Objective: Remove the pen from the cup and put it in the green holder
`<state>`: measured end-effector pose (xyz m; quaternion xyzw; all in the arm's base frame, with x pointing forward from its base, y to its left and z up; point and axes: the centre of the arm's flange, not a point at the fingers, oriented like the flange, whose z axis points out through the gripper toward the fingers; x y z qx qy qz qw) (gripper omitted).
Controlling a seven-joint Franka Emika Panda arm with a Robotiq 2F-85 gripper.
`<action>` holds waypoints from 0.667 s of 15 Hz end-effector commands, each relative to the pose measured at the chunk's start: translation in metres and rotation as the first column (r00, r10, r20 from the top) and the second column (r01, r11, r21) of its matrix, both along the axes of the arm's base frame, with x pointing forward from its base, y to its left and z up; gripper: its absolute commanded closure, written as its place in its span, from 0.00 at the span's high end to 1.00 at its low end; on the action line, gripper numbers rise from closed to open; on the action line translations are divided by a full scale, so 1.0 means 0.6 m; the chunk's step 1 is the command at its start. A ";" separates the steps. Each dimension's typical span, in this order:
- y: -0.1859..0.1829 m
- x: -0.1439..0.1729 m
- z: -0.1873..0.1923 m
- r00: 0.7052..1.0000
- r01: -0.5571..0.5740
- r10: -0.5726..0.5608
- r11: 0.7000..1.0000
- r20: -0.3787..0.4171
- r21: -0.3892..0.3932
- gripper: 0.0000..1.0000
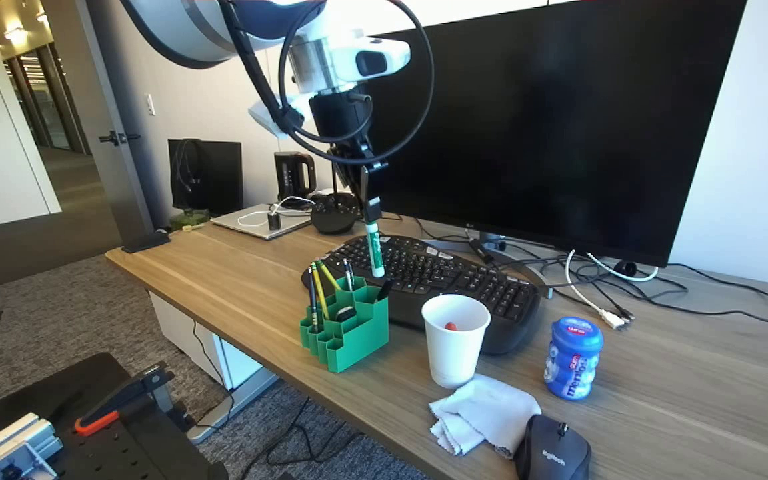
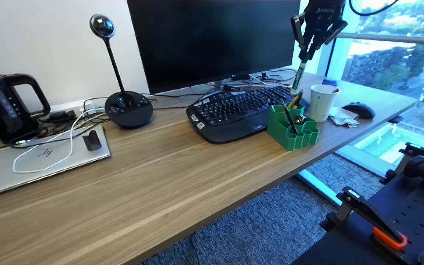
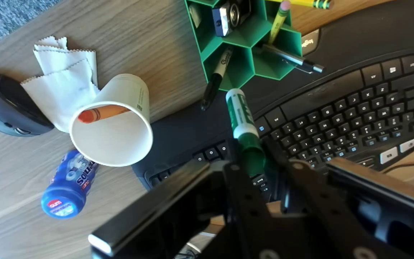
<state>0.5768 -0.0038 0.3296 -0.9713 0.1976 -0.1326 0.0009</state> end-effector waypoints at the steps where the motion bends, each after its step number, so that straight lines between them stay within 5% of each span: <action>1: 0.001 -0.019 0.010 1.000 -0.026 0.026 1.000 0.009 0.016 0.05; 10: 0.003 -0.065 0.010 0.997 -0.071 0.071 0.997 -0.037 0.021 0.05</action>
